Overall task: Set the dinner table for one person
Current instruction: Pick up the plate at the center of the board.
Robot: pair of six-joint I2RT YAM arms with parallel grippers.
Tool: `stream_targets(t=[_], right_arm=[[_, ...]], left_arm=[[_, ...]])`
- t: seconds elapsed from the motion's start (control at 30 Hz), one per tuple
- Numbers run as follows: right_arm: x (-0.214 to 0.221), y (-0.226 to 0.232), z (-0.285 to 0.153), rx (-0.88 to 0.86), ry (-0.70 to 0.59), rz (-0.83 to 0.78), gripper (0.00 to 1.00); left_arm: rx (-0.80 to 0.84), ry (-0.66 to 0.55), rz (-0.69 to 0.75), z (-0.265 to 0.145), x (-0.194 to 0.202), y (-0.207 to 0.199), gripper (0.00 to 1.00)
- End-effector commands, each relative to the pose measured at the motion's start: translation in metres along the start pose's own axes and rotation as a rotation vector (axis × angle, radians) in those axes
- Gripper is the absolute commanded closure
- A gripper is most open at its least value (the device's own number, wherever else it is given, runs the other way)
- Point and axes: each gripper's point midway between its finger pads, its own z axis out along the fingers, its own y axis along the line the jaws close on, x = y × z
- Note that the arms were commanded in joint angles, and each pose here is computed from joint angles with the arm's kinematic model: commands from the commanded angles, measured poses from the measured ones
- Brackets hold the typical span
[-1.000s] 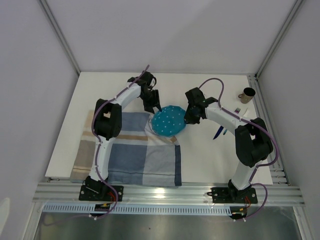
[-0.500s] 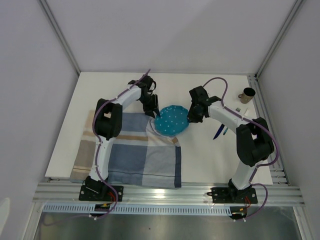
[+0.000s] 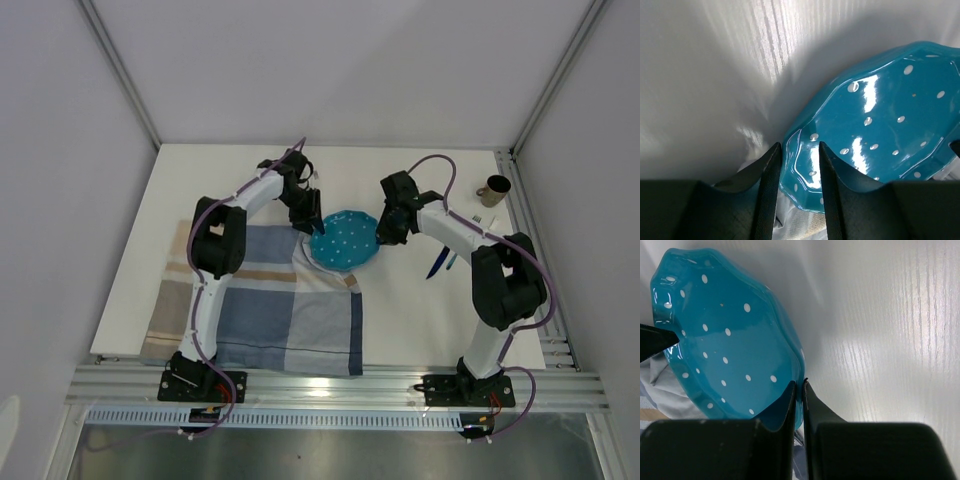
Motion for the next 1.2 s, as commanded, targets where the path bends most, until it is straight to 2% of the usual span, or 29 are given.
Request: stream_targets(t=[0.0,0.2,0.27,0.4,0.43,0.5,0.77,1.17], right_arm=[[-0.024,0.027,-0.005,-0.087,-0.059,-0.006,1.0],[-0.025,0.029,-0.003,-0.085,-0.052,-0.012,1.0],[-0.027,0.031,-0.003,-0.087,-0.054,-0.015,1.0],[-0.029,0.034,-0.004,-0.089,-0.055,-0.019,1.0],[-0.029,0.033,-0.004,-0.087,-0.055,-0.021,1.0],[-0.029,0.034,-0.004,-0.087,-0.053,-0.022,1.0],[-0.026,0.032,-0.002,-0.082,-0.048,-0.034,1.0],[-0.041,0.04,-0.016,-0.109,-0.091,-0.049,1.0]], left_arm=[[0.062,0.018,0.072,0.0,-0.004,-0.016,0.61],[0.085,0.045,0.108,0.002,0.001,-0.026,0.62],[0.091,0.054,0.116,0.002,0.0,-0.028,0.66],[0.103,0.091,0.122,0.004,0.007,-0.032,0.82],[0.103,0.095,0.12,0.004,0.008,-0.032,0.93],[0.106,0.1,0.129,0.004,0.009,-0.034,0.99],[0.141,0.086,0.138,0.004,0.007,-0.044,1.0],[0.183,-0.052,0.184,-0.039,-0.019,-0.076,1.0]])
